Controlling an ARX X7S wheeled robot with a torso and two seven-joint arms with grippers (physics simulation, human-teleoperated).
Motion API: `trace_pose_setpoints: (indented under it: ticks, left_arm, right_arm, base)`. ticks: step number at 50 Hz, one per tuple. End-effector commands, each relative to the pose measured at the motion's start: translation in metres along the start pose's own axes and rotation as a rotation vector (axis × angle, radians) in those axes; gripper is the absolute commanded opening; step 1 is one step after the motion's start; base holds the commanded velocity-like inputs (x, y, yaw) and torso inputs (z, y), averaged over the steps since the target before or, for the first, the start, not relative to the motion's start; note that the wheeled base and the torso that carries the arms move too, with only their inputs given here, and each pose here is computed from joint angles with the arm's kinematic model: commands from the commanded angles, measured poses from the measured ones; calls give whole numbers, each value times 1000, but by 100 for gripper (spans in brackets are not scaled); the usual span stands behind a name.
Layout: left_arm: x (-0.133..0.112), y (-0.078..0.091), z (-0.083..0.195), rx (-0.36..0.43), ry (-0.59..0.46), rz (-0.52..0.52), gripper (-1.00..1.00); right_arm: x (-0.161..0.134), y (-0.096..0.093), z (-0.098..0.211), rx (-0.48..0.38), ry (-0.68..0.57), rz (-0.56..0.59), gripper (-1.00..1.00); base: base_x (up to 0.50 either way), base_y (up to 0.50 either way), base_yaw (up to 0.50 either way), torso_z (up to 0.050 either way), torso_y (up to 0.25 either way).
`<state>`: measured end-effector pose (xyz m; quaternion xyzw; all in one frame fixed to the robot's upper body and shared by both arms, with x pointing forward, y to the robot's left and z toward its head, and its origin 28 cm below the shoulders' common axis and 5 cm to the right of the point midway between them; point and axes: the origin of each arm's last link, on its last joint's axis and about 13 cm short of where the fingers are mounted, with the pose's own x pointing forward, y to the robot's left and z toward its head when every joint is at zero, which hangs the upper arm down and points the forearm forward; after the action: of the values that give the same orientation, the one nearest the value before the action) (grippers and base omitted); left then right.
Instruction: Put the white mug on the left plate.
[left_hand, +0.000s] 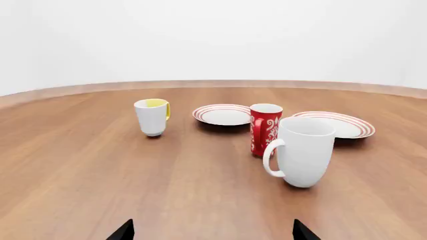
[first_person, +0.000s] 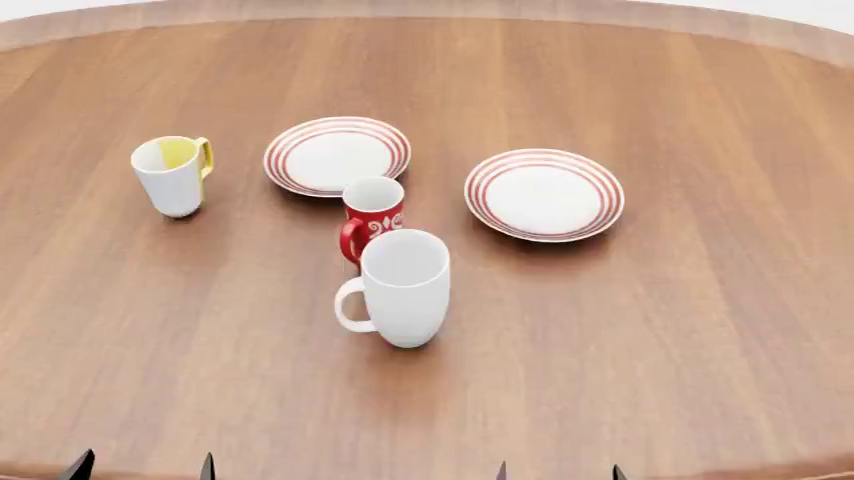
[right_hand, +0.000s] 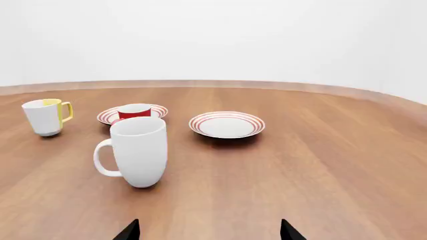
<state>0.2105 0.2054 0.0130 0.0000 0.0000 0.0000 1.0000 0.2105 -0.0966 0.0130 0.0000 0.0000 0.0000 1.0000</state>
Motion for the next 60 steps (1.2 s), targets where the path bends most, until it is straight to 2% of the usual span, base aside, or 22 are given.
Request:
trace_pose_setpoints:
  ticks: [1, 2, 4, 5, 8, 9, 10, 12, 14, 16, 20, 24, 32, 34, 44, 60]
  left_arm:
    - [0, 0, 0, 0, 0, 0, 100]
    - [0, -2, -1, 5, 1, -2, 100]
    - [1, -3, -4, 41, 7, 13, 100]
    - [3, -3, -6, 42, 11, 22, 100]
    - [7, -3, -9, 61, 22, 35, 100]
    - [8, -3, -10, 83, 27, 34, 100]
    - [7, -1, -14, 93, 39, 18, 100]
    - [9, 3, -14, 100, 38, 29, 100]
    - [7, 10, -1, 100, 23, -2, 100]
    - [7, 17, 11, 136, -1, 2, 100]
    - [0, 27, 36, 137, -44, 22, 100]
    - [-7, 30, 53, 119, -78, 23, 100]
    - [-11, 30, 70, 150, -120, 20, 100]
    - [-11, 31, 75, 138, -127, 22, 100]
    - [-8, 32, 55, 129, -91, 7, 100]
    - [-12, 27, 45, 96, -67, -17, 100]
  right_arm:
    - [0, 0, 0, 0, 0, 0, 100]
    - [-1, 3, 4, 79, 17, 40, 100]
    - [-2, 4, 5, 35, 7, 29, 100]
    - [-3, 5, 6, 61, 29, 52, 100]
    - [4, 0, -4, 120, 89, 11, 100]
    - [6, -4, -7, 116, 95, -24, 100]
    - [3, -7, -9, 93, 90, 18, 100]
    - [-1, -11, -7, 47, 78, 22, 100]
    - [-5, -18, 6, -27, 60, 41, 100]
    - [-8, -23, 23, -65, 29, 52, 100]
    - [-14, -31, 52, -101, 8, 51, 100]
    - [-20, -30, 71, -99, -36, 51, 100]
    - [-24, -26, 92, -115, -83, 49, 100]
    - [-24, -25, 96, -123, -94, 53, 100]
    - [-23, -23, 92, -111, -100, 79, 100]
    - [-20, -23, 84, -102, -90, 69, 100]
  base:
    - [0, 0, 0, 0, 0]
    - [0, 0, 0, 0, 0]
    - [0, 0, 0, 0, 0]
    - [0, 0, 0, 0, 0]
    - [0, 0, 0, 0, 0]
    - [0, 0, 0, 0, 0]
    - [0, 0, 0, 0, 0]
    - [0, 0, 0, 0, 0]
    - [0, 0, 0, 0, 0]
    - [0, 0, 0, 0, 0]
    - [85, 0, 0, 0, 0]
    - [247, 0, 0, 0, 0]
    - [263, 0, 0, 0, 0]
    - [262, 0, 0, 0, 0]
    - [264, 3, 0, 0, 0]
    - [262, 29, 0, 0, 0]
